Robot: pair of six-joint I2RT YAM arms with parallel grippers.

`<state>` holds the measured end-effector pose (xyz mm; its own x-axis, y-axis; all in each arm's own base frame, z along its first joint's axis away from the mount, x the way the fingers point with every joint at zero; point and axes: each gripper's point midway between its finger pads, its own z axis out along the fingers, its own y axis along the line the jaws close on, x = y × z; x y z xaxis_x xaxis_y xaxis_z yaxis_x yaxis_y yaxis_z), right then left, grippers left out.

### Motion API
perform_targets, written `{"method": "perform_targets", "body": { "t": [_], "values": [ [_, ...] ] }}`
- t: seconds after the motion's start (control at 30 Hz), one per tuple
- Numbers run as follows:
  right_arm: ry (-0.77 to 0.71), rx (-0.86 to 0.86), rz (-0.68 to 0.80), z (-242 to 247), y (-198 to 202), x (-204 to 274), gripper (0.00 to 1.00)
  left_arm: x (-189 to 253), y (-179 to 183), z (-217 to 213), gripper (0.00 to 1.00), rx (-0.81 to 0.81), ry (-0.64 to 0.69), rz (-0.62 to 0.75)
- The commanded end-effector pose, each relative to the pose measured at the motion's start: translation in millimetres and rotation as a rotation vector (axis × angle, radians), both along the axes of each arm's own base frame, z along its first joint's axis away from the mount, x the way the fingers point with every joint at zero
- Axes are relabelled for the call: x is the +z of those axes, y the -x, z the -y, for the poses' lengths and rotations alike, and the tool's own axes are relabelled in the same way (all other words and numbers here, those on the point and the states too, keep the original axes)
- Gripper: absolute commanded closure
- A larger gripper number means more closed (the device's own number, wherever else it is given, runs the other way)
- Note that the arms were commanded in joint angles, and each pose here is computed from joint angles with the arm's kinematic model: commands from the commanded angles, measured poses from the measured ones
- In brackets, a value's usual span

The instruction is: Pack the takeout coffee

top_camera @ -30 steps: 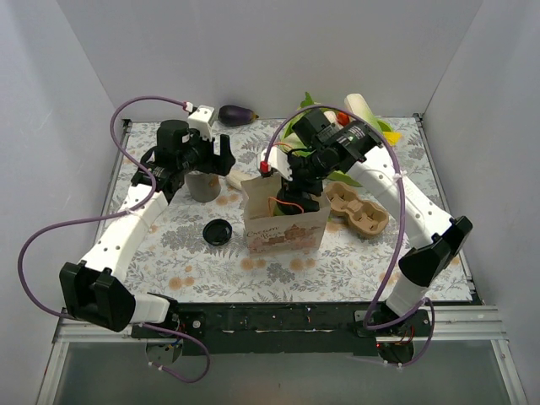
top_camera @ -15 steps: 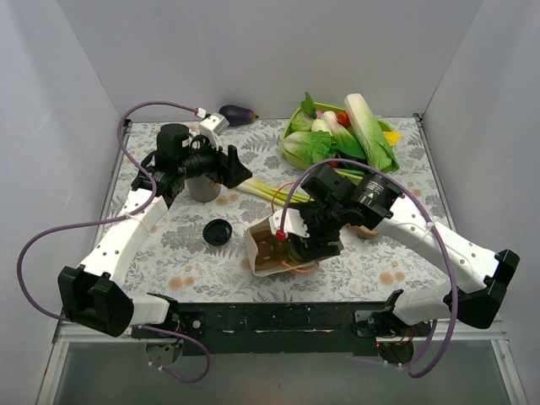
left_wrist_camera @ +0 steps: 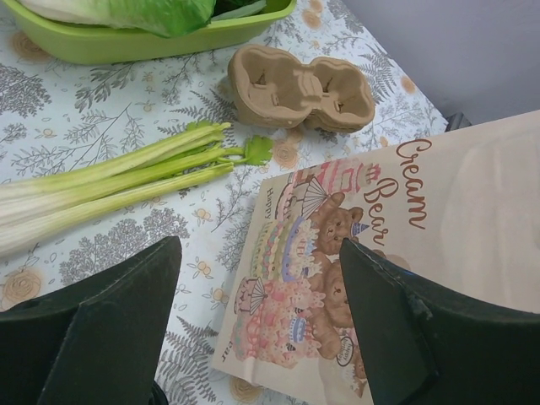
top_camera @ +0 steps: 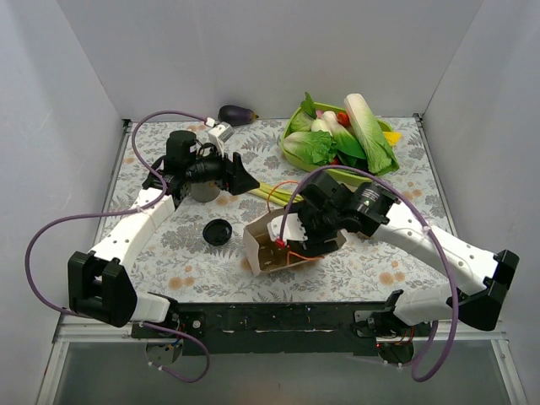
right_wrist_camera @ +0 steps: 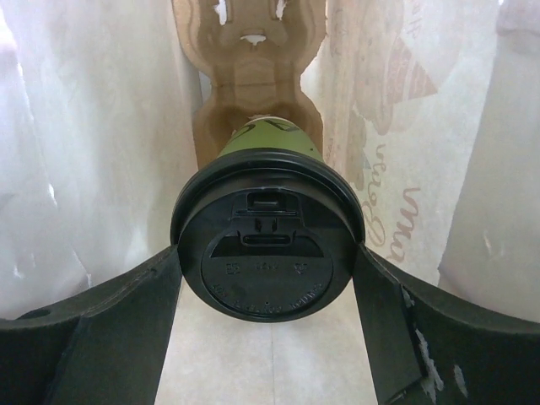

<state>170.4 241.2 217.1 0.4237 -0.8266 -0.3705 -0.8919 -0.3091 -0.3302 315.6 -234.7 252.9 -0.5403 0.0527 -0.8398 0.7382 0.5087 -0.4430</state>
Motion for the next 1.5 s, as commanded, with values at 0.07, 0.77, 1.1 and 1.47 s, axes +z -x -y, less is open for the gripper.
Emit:
{"method": "perform_targets", "body": {
  "t": [0.07, 0.77, 1.1, 1.47],
  "values": [
    [-0.048, 0.167, 0.098, 3, 9, 4, 0.99, 6, 8, 11, 0.26, -0.092, 0.055, -0.002],
    [0.022, 0.203, 0.199, -4, -2, -15, 0.99, -6, 8, 13, 0.26, -0.15, 0.002, -0.027],
    [0.082, 0.232, 0.177, -4, -3, -23, 0.99, -16, 7, 12, 0.26, -0.181, -0.038, -0.03],
    [0.05, 0.239, 0.192, -11, -13, -24, 0.99, -21, 2, 16, 0.27, -0.21, -0.051, -0.048]
  ]
}}
